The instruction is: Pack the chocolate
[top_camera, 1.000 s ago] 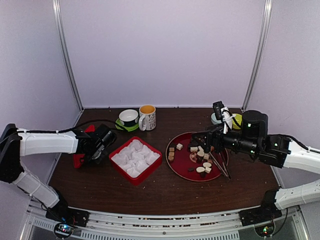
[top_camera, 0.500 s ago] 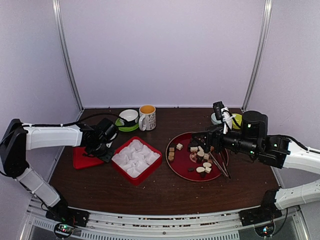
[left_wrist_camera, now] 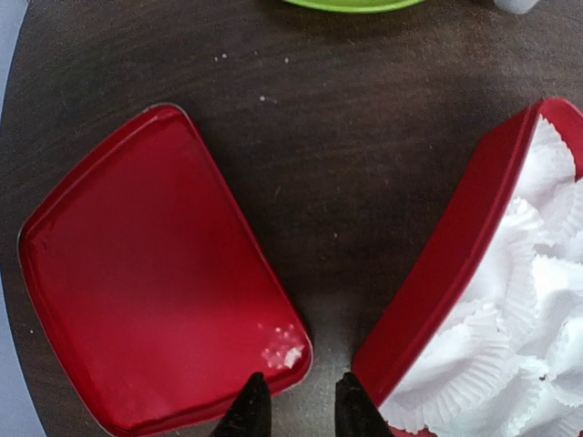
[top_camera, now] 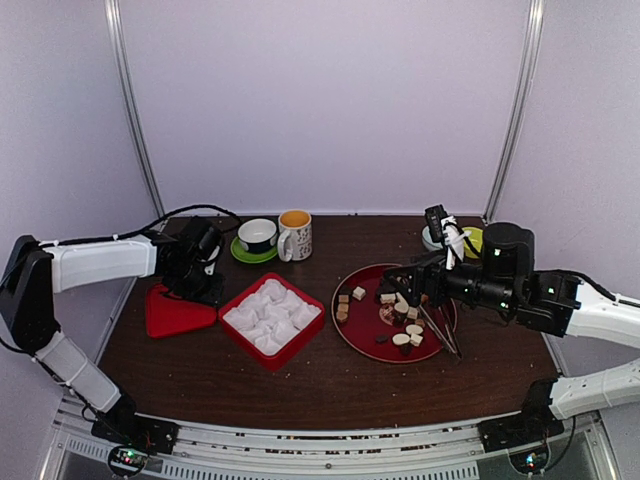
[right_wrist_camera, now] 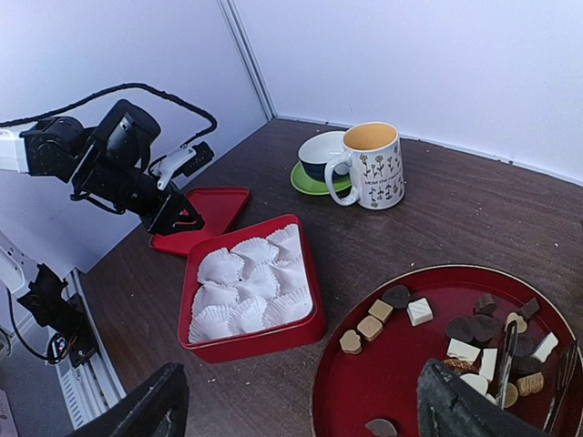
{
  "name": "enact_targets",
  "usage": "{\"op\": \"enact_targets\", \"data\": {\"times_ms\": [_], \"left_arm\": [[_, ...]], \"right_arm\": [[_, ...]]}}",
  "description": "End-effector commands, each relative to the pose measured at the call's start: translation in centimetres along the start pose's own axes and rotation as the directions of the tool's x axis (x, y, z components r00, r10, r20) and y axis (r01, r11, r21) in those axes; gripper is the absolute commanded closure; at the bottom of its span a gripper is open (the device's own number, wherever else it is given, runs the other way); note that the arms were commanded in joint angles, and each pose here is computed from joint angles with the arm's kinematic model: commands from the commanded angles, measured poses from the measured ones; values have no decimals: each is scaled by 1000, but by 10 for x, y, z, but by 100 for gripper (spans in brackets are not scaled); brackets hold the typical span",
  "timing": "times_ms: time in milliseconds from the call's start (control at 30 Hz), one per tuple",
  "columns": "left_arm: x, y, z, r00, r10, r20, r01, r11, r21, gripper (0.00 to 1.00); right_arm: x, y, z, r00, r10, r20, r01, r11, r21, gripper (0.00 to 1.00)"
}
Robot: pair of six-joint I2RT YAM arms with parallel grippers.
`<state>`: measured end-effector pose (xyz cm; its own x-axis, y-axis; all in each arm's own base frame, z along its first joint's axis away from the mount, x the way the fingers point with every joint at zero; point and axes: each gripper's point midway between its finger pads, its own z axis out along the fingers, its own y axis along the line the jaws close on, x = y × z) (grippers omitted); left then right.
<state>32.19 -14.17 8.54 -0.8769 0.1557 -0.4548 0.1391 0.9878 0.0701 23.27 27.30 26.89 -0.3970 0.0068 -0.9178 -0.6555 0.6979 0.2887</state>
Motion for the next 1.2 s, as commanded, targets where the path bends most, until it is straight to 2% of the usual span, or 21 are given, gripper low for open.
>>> {"op": "enact_targets", "data": {"times_ms": [0,133,233,367,533,633,733,800,933,1167], "left_arm": [[-27,6,10,998,-25,50,25,1000,-4,76],[-27,-1,29,1000,6,-4,-6,1000,17,87],[-17,-12,40,997,25,-68,-20,998,61,100],[5,-28,43,993,5,-118,15,986,169,100],[29,-59,29,991,-5,-135,49,945,323,100],[46,-81,22,986,6,-166,57,925,376,100],[60,-93,16,984,4,-176,64,924,378,100],[63,-96,12,987,-11,-160,72,923,378,100],[61,-112,4,993,-66,-100,106,880,463,100],[54,-103,0,994,-98,-46,109,900,422,100]], "right_arm": [[-12,2,-4,999,-3,32,2,1000,4,13],[-11,0,-4,1000,2,24,-3,1000,14,13],[-10,-2,-7,1000,5,21,-6,1000,23,13],[5,-10,-8,998,55,-28,-53,997,58,13],[72,-4,8,950,222,-219,-217,975,48,22],[97,7,20,930,239,-281,-229,971,68,26],[113,14,37,909,252,-331,-235,968,90,35],[122,15,50,897,257,-361,-232,966,112,45],[126,15,73,888,275,-368,-237,961,146,63],[107,10,82,915,270,-301,-223,958,180,62]]}}
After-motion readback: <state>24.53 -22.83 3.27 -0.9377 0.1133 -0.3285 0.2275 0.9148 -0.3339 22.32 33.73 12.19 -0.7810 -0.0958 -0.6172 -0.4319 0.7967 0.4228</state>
